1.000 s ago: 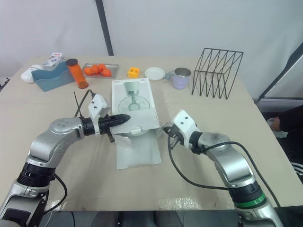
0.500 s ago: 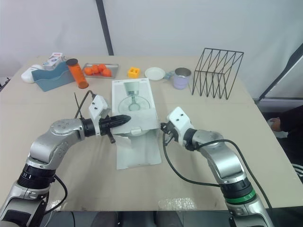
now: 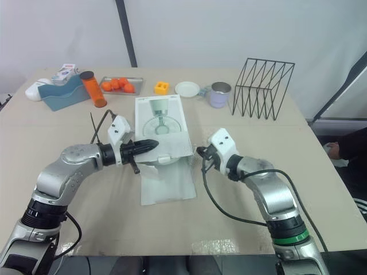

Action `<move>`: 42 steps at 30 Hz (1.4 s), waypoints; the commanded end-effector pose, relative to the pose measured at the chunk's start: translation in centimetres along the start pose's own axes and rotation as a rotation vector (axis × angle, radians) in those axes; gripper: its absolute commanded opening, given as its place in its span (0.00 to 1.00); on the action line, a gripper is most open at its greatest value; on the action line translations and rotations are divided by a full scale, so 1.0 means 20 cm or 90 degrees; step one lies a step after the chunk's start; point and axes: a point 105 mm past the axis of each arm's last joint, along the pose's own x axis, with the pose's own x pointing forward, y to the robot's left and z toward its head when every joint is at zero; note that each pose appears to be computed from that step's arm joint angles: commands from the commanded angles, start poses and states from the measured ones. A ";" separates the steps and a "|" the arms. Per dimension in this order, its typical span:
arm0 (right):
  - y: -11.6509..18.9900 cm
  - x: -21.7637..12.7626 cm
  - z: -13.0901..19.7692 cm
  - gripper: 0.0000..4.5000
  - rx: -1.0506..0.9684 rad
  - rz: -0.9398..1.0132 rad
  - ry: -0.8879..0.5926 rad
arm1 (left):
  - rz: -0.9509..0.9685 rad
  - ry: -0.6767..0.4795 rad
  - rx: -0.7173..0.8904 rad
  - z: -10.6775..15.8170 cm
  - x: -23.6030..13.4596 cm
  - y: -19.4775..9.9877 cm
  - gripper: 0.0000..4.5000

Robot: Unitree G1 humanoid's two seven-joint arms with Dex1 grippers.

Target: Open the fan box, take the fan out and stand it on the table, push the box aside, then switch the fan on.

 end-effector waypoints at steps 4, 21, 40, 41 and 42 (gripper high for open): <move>-0.10 -0.02 0.19 0.01 -0.026 -0.027 -0.086 | -0.007 0.037 -0.009 -0.07 0.00 -0.01 0.00; 0.20 0.07 0.22 0.01 -0.041 0.124 -0.084 | -0.022 0.017 -0.001 -0.04 0.00 -0.04 0.00; 0.20 0.12 0.17 0.01 -0.032 0.119 -0.061 | -0.139 0.015 0.098 0.02 -0.03 -0.21 0.00; 0.20 0.12 0.17 0.01 -0.032 0.119 -0.061 | -0.143 0.029 0.101 0.01 -0.03 -0.22 0.00; 0.20 0.12 0.17 0.01 -0.032 0.119 -0.061 | -0.143 0.039 0.108 0.00 -0.03 -0.21 0.00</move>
